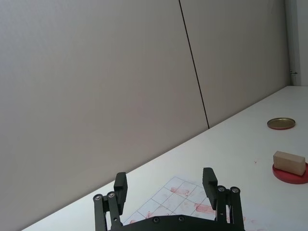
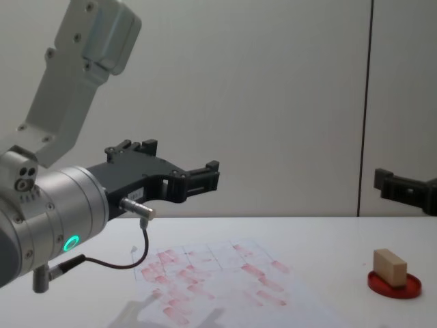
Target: Use the one hand to pick up the stamp and affix it onto the A4 paper.
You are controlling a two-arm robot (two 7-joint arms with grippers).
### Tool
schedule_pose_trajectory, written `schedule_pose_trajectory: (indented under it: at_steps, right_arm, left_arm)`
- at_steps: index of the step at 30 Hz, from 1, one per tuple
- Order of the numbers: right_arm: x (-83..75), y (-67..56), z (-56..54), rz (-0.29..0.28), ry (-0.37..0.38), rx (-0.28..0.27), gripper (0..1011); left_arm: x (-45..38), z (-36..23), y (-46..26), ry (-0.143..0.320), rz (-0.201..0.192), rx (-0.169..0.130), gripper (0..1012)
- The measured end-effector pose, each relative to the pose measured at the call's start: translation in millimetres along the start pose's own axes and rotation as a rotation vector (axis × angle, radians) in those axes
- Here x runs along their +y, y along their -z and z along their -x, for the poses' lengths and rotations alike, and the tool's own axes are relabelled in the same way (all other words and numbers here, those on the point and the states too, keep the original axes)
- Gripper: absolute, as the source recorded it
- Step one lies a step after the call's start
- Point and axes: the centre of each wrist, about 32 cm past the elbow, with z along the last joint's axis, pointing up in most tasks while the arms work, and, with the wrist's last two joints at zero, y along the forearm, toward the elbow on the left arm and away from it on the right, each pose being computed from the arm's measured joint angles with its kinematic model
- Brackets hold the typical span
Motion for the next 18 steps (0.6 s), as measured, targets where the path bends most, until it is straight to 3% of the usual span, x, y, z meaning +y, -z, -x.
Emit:
schedule_pose_trajectory:
  at_steps: [18]
  right_arm:
    - [0.0,0.0,0.0,0.000,0.000,0.000,1001]
  left_arm:
    - [0.0,0.0,0.0,0.000,0.000,0.000,993]
